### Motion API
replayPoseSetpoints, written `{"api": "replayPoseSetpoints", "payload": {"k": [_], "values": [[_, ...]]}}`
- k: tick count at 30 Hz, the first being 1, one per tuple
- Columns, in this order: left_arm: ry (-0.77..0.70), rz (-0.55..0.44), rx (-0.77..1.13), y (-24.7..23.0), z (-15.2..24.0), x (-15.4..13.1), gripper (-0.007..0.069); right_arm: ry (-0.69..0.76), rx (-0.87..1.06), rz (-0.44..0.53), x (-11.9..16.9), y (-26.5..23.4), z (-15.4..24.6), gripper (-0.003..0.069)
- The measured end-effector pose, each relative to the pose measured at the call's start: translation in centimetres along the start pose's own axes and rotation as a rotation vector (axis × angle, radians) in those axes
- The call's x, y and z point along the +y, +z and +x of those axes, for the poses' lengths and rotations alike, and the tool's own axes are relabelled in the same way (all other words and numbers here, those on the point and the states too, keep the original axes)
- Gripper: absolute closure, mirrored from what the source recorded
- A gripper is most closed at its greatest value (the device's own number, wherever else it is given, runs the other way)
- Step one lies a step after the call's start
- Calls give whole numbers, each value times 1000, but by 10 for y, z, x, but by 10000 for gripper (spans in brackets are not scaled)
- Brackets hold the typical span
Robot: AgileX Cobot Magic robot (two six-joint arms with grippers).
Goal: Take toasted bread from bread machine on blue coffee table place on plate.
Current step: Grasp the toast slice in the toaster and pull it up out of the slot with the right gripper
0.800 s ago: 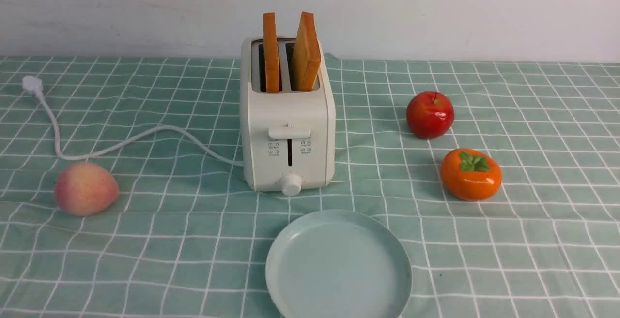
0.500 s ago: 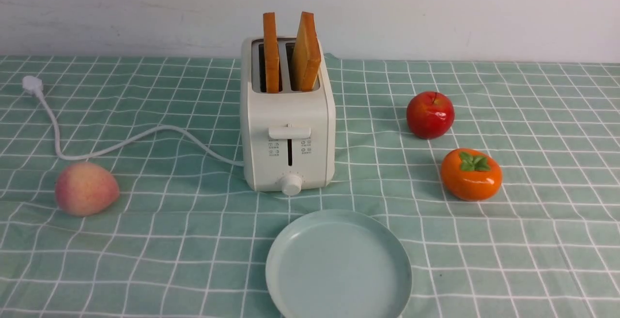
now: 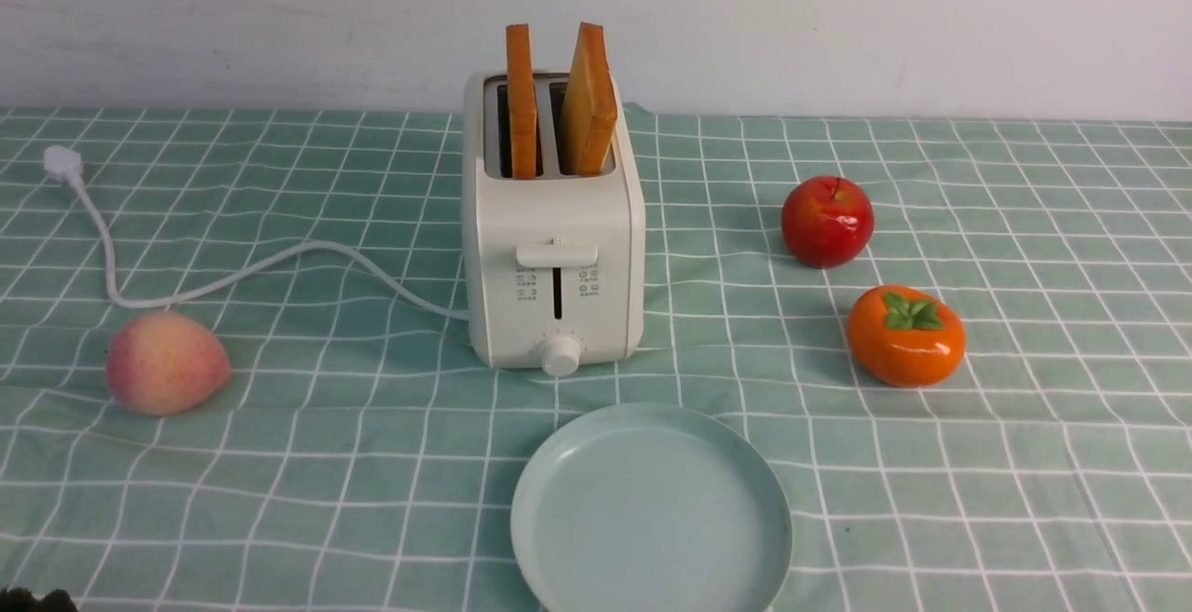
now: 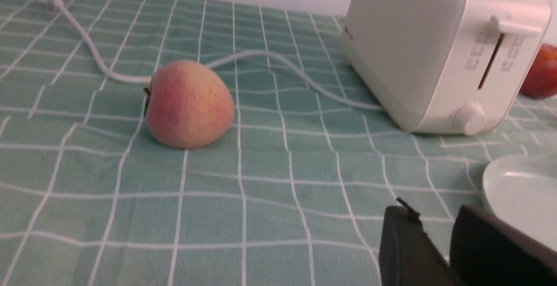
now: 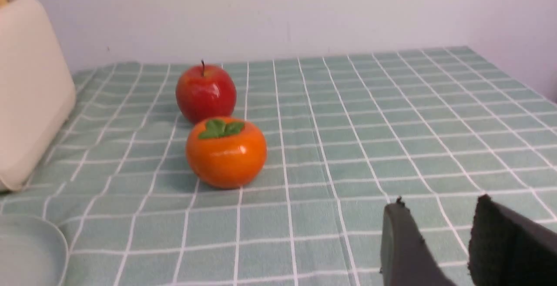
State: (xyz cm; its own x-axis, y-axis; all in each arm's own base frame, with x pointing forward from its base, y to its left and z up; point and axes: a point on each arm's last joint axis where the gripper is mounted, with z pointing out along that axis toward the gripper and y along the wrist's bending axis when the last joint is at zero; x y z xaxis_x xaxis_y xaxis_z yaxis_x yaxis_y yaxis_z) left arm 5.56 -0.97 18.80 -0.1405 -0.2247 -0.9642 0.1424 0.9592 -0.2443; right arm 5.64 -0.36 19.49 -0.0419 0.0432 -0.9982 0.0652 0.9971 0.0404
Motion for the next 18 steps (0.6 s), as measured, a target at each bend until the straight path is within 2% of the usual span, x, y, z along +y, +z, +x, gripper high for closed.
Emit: {"api": "replayPoseSetpoints", "payload": {"k": [5, 10, 12, 15, 16, 18], "values": [[5, 11, -46, 0, -4, -1, 461, 6, -44, -2, 0, 0, -4, 419], [86, 3, -48, 0, -4, 0, 461, 21, -58, -4, 0, 0, -5, 419], [96, 4, -57, 0, -5, -1, 455, 102, -118, -11, 0, -1, -11, 419], [36, 24, -113, -1, -10, -2, 452, 223, -202, -22, 0, -2, -18, 419], [-63, 53, -185, -2, -17, -4, 451, 314, -291, -34, -1, -4, -26, 419], [-221, 107, -323, -5, -30, -6, 448, 384, -408, -48, -3, -7, -36, 419]]}}
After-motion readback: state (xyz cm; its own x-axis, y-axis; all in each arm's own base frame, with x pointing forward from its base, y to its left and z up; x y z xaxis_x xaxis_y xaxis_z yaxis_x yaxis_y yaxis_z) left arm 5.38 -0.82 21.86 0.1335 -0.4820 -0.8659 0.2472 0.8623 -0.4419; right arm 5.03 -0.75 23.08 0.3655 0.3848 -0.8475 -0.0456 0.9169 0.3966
